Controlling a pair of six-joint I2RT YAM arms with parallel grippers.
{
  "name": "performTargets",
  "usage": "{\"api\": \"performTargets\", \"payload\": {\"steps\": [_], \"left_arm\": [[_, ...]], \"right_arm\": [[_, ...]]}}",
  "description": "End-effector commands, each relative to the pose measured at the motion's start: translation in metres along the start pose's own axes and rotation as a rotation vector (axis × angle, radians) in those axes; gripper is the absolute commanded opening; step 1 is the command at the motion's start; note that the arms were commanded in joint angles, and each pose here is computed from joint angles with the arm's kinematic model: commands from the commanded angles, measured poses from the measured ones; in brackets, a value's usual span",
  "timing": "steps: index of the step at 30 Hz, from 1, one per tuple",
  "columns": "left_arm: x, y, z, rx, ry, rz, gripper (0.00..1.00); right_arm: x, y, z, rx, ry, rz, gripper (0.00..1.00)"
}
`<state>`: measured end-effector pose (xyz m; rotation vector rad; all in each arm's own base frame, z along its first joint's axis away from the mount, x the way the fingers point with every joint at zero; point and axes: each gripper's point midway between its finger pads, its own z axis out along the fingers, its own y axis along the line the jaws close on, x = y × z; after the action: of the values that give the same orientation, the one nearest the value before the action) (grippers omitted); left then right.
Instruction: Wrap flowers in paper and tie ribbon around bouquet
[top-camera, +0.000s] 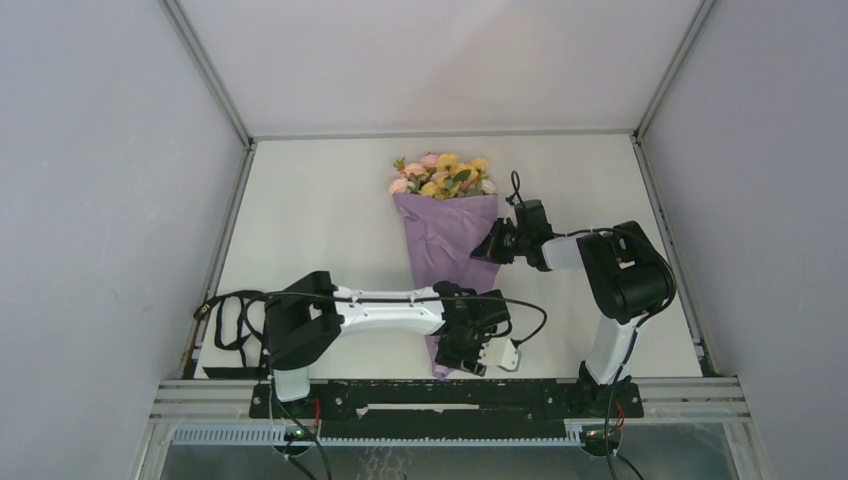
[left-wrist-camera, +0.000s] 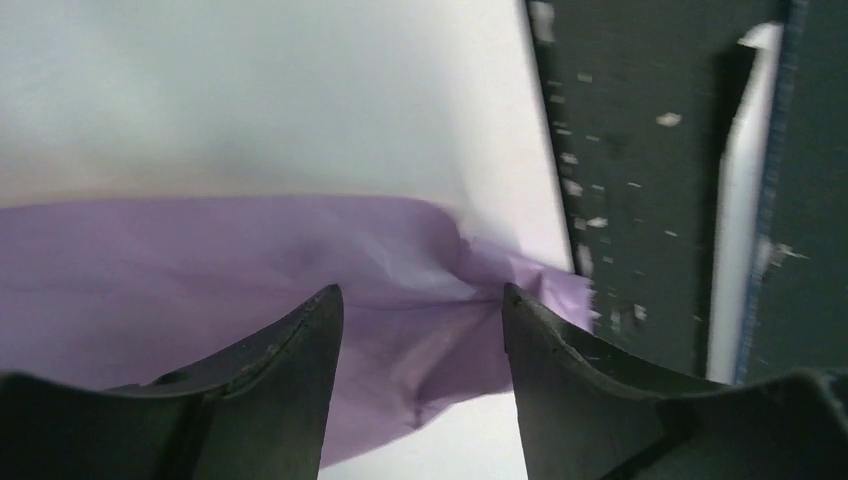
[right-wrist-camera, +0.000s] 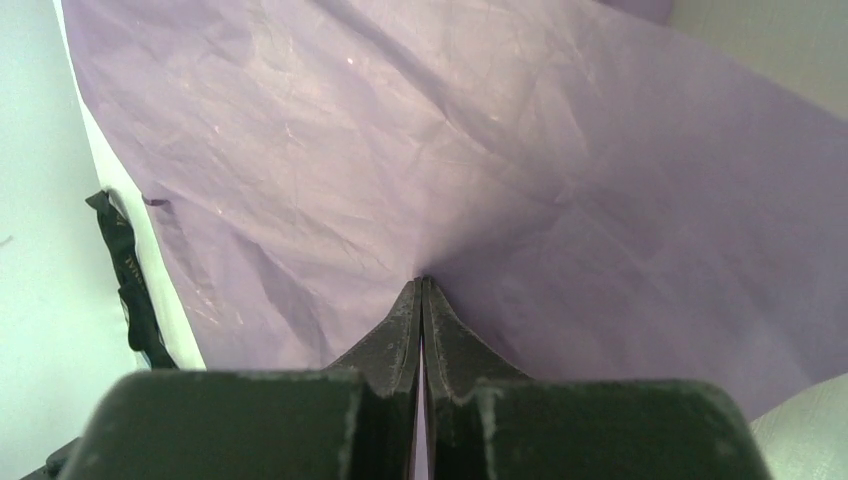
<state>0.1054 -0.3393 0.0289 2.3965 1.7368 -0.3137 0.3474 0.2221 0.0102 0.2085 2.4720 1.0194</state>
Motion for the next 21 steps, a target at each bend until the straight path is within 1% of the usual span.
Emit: {"api": "performTargets", "payload": {"steps": [1, 6, 9, 11, 12, 13, 14, 15, 16, 17, 18, 21], "left_arm": [[0.012, -0.042, -0.021, 0.091, 0.047, 0.04, 0.66], [0.003, -0.054, -0.052, 0.122, 0.011, 0.045, 0.68], [-0.003, -0.058, -0.078, 0.133, -0.046, 0.06, 0.68], [-0.005, -0.049, -0.088, 0.115, -0.1, 0.041, 0.68], [-0.005, -0.038, -0.089, 0.085, -0.119, 0.013, 0.67], [-0.003, -0.025, -0.085, 0.046, -0.122, -0.026, 0.64], [0.001, -0.009, -0.079, -0.007, -0.111, -0.077, 0.58], [0.006, 0.004, -0.072, -0.047, -0.084, -0.121, 0.51], [0.01, 0.013, -0.064, -0.076, -0.052, -0.149, 0.43], [0.013, 0.016, -0.055, -0.079, -0.026, -0.155, 0.38], [0.013, 0.015, -0.046, -0.068, -0.018, -0.15, 0.35], [0.004, 0.0, -0.025, -0.024, -0.06, -0.096, 0.32]], "right_arm": [[-0.005, -0.021, 0.005, 0.111, -0.021, -0.007, 0.07], [-0.003, -0.02, 0.006, 0.122, -0.011, -0.016, 0.07], [-0.001, -0.019, 0.006, 0.128, -0.008, -0.028, 0.07], [-0.001, -0.018, 0.007, 0.134, -0.003, -0.031, 0.07], [-0.001, -0.018, 0.007, 0.137, -0.001, -0.032, 0.07], [0.0, -0.018, 0.007, 0.14, -0.001, -0.033, 0.07], [0.0, -0.018, 0.008, 0.141, 0.0, -0.035, 0.07], [0.001, -0.018, 0.008, 0.144, 0.0, -0.038, 0.07], [0.001, -0.017, 0.008, 0.145, -0.001, -0.039, 0.07], [0.001, -0.017, 0.008, 0.143, -0.001, -0.04, 0.07], [0.0, -0.016, 0.008, 0.141, -0.002, -0.038, 0.07], [0.001, -0.016, 0.009, 0.139, -0.001, -0.038, 0.07]]}}
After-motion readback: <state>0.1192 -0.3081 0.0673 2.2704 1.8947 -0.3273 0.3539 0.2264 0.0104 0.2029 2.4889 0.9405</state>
